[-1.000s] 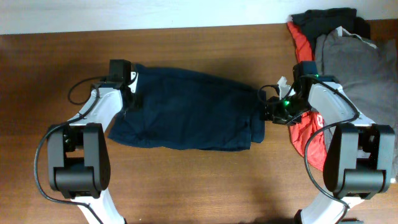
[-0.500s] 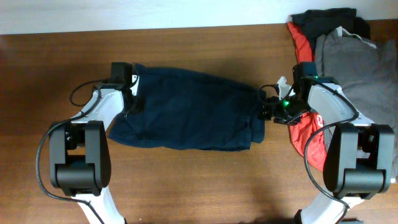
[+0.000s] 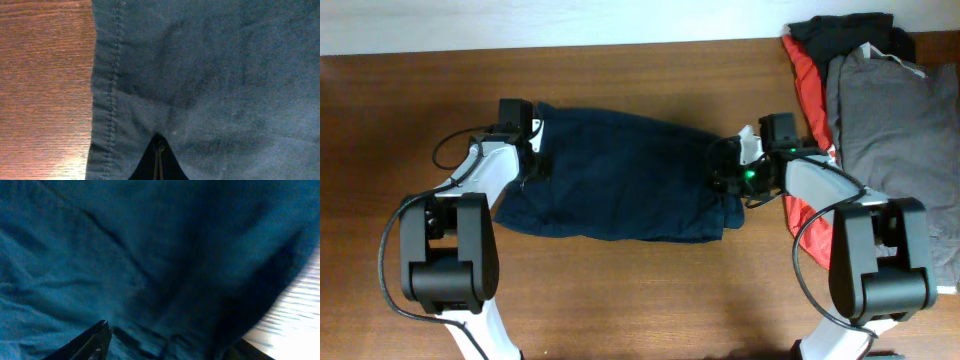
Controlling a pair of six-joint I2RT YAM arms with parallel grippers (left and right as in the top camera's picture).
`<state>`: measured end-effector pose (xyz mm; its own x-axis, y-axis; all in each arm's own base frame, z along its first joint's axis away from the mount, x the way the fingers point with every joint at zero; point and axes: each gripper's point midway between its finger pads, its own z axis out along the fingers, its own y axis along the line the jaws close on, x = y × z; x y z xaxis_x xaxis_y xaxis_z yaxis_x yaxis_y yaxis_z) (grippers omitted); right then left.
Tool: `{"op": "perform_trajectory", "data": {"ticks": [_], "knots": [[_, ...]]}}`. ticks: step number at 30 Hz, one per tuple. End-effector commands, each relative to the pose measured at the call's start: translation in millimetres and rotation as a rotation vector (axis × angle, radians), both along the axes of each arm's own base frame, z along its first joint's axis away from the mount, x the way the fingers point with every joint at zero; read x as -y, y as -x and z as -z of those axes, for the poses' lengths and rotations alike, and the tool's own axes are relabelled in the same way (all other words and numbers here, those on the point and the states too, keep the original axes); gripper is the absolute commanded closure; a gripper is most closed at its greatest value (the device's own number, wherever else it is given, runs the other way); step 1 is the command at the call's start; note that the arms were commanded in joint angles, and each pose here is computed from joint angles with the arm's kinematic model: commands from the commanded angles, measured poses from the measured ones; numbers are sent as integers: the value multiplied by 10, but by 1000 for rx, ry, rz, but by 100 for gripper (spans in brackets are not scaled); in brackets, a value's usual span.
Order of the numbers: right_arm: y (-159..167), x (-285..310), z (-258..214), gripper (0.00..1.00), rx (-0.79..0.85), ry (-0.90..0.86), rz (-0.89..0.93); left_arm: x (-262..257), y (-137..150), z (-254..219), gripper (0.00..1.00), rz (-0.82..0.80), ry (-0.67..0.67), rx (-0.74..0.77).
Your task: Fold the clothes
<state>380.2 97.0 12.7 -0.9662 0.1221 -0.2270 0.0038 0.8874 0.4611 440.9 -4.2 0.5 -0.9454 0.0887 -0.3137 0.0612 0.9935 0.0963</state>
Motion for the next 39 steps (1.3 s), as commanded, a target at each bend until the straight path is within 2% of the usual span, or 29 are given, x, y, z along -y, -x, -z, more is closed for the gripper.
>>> {"op": "perform_trajectory", "data": {"ticks": [1, 2, 3, 4, 6, 7, 9, 14, 22, 27, 33, 39], "knots": [[146, -102, 214, 35, -64, 23, 27, 11, 190, 374, 100, -7, 10, -100], [144, -124, 229, 37, -64, 23, 25, 11, 190, 374, 100, -7, 10, -100], [142, -143, 248, 44, -65, 22, 23, 13, 190, 374, 100, -6, 10, -100], [137, -145, 252, 53, -67, 20, 30, 15, 190, 374, 100, -6, 9, -100], [130, -115, 260, 78, -70, 29, 45, 15, 190, 374, 100, -6, 9, -100], [120, -93, 259, 87, -68, 32, 51, 15, 191, 374, 100, -6, 9, -100], [105, -35, 258, 96, -69, 30, 66, 15, 191, 374, 100, -6, 10, -100], [86, 225, 214, 96, -94, -3, 138, 15, 213, 375, 100, -6, 9, -110], [2, 613, -38, 96, -83, -34, 115, 213, 269, 267, 100, -71, 31, -156], [-97, 721, -296, 96, -61, -13, 63, 440, 328, 271, 100, -42, 38, -172], [-236, 381, -729, 96, -27, -34, -47, 639, 280, 259, 100, -16, 45, -141], [-283, -295, -1083, 96, 14, -53, -171, 655, 256, 256, 100, -22, 49, -130]]}}
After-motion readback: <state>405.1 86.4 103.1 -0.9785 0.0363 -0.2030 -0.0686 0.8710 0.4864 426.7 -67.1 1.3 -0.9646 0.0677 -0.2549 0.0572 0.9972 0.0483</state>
